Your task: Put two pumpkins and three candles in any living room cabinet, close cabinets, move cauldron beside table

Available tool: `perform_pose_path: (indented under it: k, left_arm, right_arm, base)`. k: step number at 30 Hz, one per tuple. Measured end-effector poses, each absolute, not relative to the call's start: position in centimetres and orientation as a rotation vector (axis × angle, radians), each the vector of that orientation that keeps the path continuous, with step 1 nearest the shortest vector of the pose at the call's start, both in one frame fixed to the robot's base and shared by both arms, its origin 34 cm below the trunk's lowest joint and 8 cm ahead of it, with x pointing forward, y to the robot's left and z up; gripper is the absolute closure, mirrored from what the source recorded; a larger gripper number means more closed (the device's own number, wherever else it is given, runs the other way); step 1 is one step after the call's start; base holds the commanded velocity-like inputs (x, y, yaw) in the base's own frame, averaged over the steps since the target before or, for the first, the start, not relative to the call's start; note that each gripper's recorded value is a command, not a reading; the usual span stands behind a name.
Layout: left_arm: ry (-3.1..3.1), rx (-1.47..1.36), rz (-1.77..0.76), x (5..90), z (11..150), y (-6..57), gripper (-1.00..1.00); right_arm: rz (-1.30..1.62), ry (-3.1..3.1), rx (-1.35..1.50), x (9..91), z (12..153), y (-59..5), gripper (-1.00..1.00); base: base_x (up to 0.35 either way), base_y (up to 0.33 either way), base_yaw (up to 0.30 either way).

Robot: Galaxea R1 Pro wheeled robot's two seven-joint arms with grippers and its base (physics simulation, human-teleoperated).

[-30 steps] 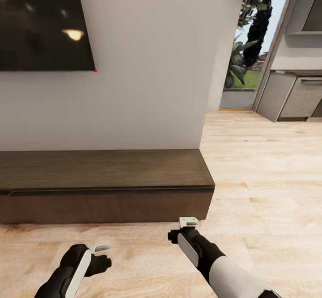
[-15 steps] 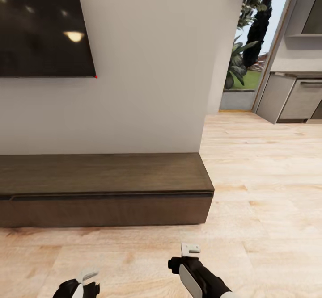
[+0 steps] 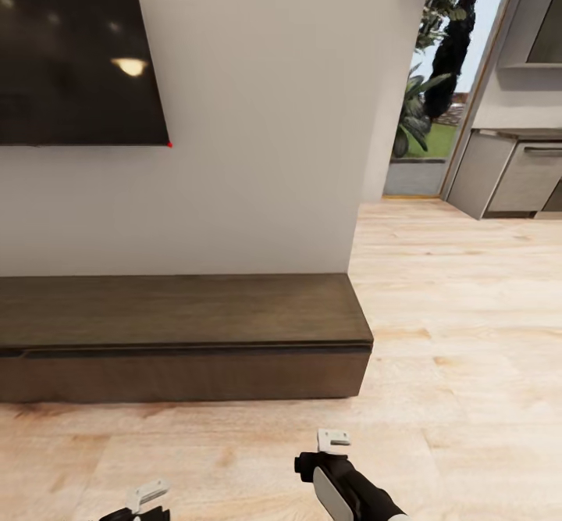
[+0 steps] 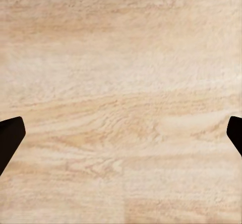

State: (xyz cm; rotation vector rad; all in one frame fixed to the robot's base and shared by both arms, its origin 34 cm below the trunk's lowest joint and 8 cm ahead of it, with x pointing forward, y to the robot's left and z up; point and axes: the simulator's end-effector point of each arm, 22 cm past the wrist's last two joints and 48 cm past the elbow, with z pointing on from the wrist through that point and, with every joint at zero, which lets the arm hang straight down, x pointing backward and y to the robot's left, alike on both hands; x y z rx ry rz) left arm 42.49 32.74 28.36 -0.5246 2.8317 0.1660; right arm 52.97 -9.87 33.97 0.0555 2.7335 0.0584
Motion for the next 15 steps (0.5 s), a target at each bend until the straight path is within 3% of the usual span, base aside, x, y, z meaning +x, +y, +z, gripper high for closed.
perform_pose_path:
  k: [7,15]
  left_arm:
    - [2.831,-0.522,0.167,42.9,29.9,32.7,-1.00]
    - [2.832,-0.524,0.172,43.1,31.5,32.9,-1.00]
  right_arm:
    - [0.053,2.735,0.054,53.3,35.5,-9.9,-1.00]
    - [0.052,2.742,0.051,53.4,37.0,-9.9,-1.00]
  base:
    - [-0.031,0.001,0.254]
    - [-0.212,0.098,0.282]
